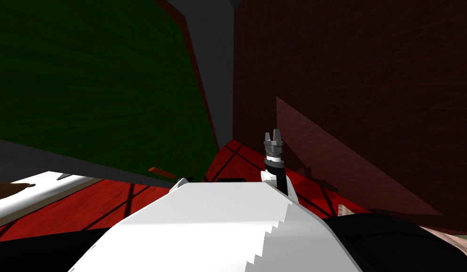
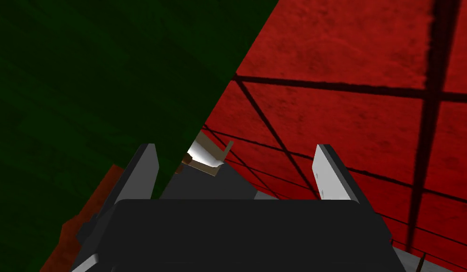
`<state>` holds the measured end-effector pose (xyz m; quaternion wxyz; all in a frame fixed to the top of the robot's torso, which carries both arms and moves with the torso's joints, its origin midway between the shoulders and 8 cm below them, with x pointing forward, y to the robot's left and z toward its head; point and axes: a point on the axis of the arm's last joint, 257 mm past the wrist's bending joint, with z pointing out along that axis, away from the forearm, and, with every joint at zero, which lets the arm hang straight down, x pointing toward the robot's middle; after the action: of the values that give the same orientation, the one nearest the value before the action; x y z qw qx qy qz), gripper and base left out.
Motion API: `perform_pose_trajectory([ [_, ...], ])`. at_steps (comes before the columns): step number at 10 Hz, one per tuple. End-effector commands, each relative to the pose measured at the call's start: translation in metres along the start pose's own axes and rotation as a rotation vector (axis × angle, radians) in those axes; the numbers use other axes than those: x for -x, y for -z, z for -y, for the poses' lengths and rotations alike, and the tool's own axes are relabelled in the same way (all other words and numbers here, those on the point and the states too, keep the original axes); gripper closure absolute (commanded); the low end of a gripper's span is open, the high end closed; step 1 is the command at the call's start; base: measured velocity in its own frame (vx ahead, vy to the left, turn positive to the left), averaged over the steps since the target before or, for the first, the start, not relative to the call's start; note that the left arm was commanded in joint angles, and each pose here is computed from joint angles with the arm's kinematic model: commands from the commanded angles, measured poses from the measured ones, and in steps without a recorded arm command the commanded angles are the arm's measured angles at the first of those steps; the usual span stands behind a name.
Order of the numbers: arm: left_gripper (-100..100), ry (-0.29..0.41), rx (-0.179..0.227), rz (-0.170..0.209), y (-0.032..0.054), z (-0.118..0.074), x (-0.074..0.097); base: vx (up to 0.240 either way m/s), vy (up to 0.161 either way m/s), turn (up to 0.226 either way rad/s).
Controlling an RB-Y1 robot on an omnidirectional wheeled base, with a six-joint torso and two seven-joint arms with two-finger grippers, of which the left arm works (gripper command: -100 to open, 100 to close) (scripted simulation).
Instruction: Push the door open
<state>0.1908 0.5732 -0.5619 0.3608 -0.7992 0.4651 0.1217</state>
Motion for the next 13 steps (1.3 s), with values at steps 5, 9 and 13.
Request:
perform_pose_trajectory([
  [5,-100,-0.157,0.008,0.17,0.0055,0.003,0.034,-0.037,-0.031,-0.064],
  [9,-100,-0.224,0.009,0.257,0.0111,0.008,0.051,-0.025,-0.021,-0.042],
  [13,-100,-0.347,-0.021,0.391,0.0237,0.026,0.073,-0.037,-0.031,-0.084],
])
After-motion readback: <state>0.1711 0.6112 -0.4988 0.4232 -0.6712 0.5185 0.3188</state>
